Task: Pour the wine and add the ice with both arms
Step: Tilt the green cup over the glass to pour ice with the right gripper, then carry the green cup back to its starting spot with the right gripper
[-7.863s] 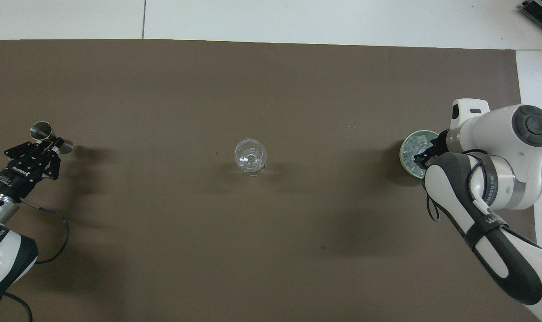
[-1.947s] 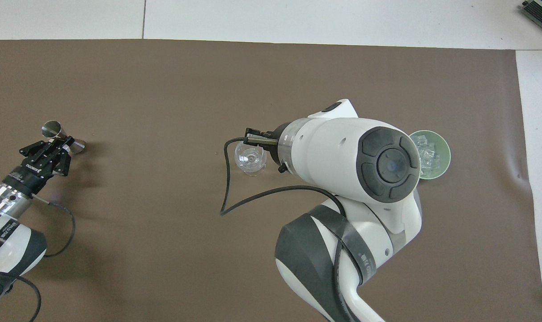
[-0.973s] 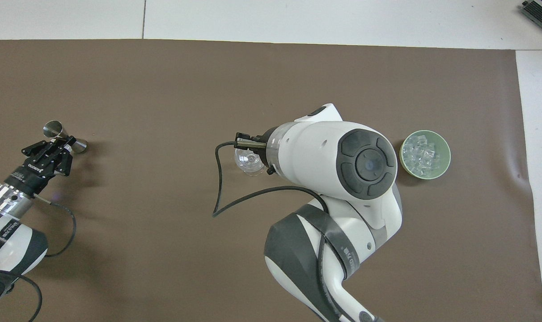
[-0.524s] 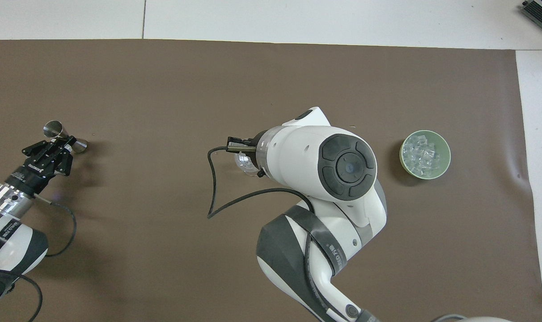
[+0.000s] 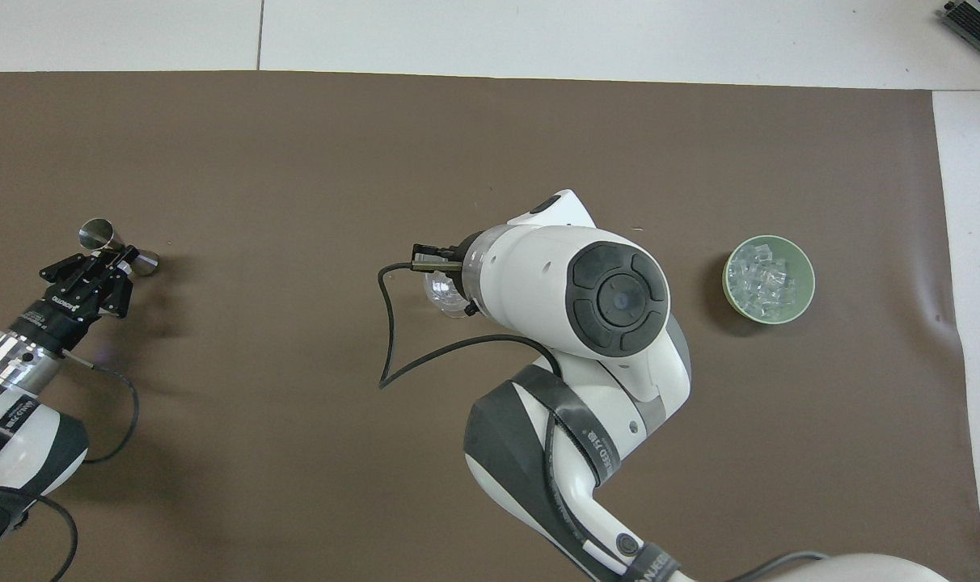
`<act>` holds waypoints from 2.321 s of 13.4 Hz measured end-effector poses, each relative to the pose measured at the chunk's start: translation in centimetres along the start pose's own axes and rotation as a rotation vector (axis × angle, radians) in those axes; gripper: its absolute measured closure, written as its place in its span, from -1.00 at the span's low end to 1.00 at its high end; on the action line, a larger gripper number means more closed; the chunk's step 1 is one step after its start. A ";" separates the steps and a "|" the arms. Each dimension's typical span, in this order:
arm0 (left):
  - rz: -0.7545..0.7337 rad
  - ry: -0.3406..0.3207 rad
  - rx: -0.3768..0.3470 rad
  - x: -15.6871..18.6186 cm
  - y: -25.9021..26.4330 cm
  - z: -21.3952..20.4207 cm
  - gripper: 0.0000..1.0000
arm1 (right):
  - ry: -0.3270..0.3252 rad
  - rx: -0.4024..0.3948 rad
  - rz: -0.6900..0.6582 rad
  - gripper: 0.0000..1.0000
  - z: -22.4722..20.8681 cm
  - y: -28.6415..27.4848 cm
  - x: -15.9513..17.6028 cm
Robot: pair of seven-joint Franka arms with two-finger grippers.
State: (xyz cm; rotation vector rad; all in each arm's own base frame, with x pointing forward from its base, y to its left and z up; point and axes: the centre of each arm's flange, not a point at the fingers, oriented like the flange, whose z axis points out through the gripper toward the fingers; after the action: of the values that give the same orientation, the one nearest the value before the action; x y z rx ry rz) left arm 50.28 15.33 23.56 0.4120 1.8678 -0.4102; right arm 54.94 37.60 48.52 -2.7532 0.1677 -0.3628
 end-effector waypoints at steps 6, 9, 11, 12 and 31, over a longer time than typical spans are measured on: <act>0.000 -0.002 0.000 0.0 0.0 0.0 0.34 | 0.000 0.000 -0.001 0.36 0.0 0.0 0.0; -0.001 -0.003 0.000 0.0 0.0 0.0 0.29 | -0.001 0.001 -0.001 0.29 0.0 -0.1 -0.1; -0.001 -0.003 -0.001 -0.1 0.0 0.0 0.10 | -0.001 0.001 -0.001 -0.12 0.0 -0.1 -0.1; -0.001 -0.003 -0.001 -0.1 0.0 0.0 0.09 | -0.001 0.001 -0.001 -0.31 0.0 -0.1 -0.1; 0.099 -0.044 0.004 -1.6 0.2 -0.1 -1.00 | 0.070 -0.368 0.053 -1.00 -14.6 13.3 6.8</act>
State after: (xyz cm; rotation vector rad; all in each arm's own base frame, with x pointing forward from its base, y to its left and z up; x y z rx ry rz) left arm 50.78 15.42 25.09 0.4929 1.7957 -0.3537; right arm 56.64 19.28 58.41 -3.0905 0.3577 -0.4531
